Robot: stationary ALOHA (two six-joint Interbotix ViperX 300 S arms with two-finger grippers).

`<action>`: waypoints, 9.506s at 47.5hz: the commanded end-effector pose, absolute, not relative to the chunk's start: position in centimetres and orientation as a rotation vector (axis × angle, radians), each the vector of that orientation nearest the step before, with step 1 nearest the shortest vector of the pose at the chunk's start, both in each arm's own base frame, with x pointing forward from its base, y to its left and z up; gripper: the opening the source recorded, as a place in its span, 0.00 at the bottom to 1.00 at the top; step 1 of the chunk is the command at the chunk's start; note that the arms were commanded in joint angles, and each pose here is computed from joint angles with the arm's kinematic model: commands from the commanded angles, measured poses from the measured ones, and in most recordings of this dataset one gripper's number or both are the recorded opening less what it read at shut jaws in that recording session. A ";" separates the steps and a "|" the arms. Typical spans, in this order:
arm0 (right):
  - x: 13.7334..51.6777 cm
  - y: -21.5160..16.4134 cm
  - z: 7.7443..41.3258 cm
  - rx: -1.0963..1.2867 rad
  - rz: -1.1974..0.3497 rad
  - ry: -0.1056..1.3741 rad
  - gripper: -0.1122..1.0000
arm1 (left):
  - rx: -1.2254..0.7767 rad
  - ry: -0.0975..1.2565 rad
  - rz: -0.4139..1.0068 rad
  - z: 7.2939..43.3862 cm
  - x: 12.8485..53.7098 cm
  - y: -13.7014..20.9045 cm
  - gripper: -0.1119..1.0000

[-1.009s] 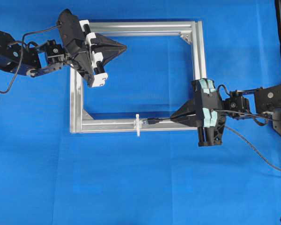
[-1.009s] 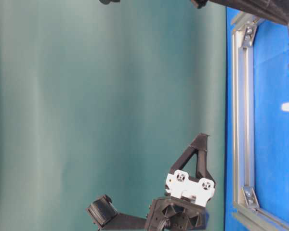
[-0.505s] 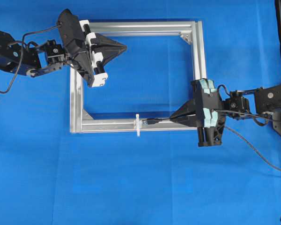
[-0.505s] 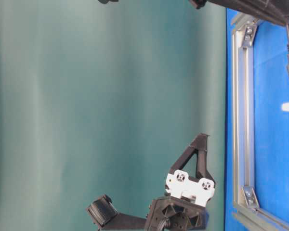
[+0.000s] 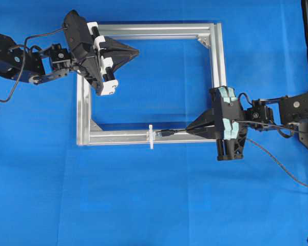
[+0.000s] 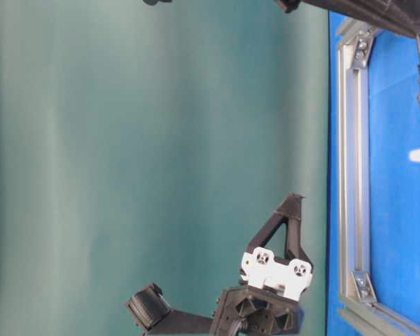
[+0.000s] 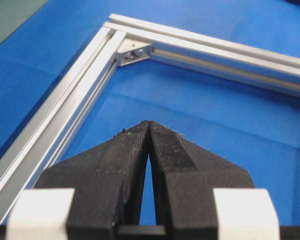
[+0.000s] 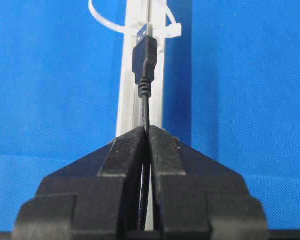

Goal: Insert the wire through the string loop located in the center.
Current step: 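Move the right gripper left along the near rail toward the zip-tie loop, then push the USB plug through the white zip-tie loop with the right gripper, then bring the open left gripper to the plug and close on it, then open the right gripper and pull the plug leftward with the left gripper, then open the left gripper to release the cable beside the frame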

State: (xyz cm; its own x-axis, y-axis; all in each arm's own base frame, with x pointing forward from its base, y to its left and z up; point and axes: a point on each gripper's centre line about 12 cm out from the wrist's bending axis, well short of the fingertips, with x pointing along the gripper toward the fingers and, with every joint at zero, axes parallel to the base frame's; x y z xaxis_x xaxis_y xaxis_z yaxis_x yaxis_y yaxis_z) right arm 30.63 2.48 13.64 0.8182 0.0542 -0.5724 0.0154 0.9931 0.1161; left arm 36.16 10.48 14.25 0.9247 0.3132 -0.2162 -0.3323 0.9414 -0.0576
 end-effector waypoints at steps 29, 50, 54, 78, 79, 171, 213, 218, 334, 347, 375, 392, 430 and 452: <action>31.5 2.7 14.1 0.121 0.026 0.589 0.08 | -0.087 0.162 0.324 15.7 36.5 10.4 0.10; 36.1 3.2 13.9 0.120 0.030 0.532 0.08 | -0.087 0.162 0.322 15.7 36.6 10.3 0.10; 36.8 3.3 13.9 0.121 0.031 0.518 0.08 | -0.086 0.162 0.321 15.7 36.6 10.3 0.10; 37.6 3.3 13.8 0.121 0.029 0.507 0.08 | -0.088 0.165 0.321 15.6 36.5 10.2 0.10; 37.6 3.3 13.8 0.121 0.029 0.506 0.08 | -0.087 0.166 0.319 15.6 36.5 10.2 0.10; 37.5 3.3 13.7 0.119 0.031 0.513 0.08 | -0.188 0.253 -0.088 14.6 37.5 -5.8 0.82; 37.4 3.4 13.6 0.119 0.032 0.517 0.08 | -0.171 0.412 -0.037 11.2 38.0 -4.4 0.92; 37.4 3.4 13.6 0.117 0.033 0.517 0.08 | -0.171 0.412 -0.037 11.2 38.0 -4.4 0.92; 37.6 3.5 13.9 0.119 0.036 0.508 0.35 | -0.172 0.397 -0.040 11.7 38.2 -4.5 0.17; 37.0 3.7 15.0 0.119 0.045 0.491 0.94 | -0.174 0.391 -0.044 12.4 37.1 -4.4 0.17; 34.6 3.9 16.8 0.117 0.060 0.477 0.91 | -0.170 0.440 -0.082 12.7 26.9 -4.3 0.17; 34.7 4.0 17.3 0.119 0.063 0.488 0.91 | -0.158 0.460 -0.107 12.4 21.2 -3.9 0.17; 35.5 4.3 18.4 0.126 0.069 0.455 0.91 | -0.138 0.717 -0.095 10.4 22.6 -4.4 0.18; 35.5 4.4 18.4 0.125 0.071 0.457 0.91 | -0.166 0.721 -0.082 10.4 22.4 -4.3 0.91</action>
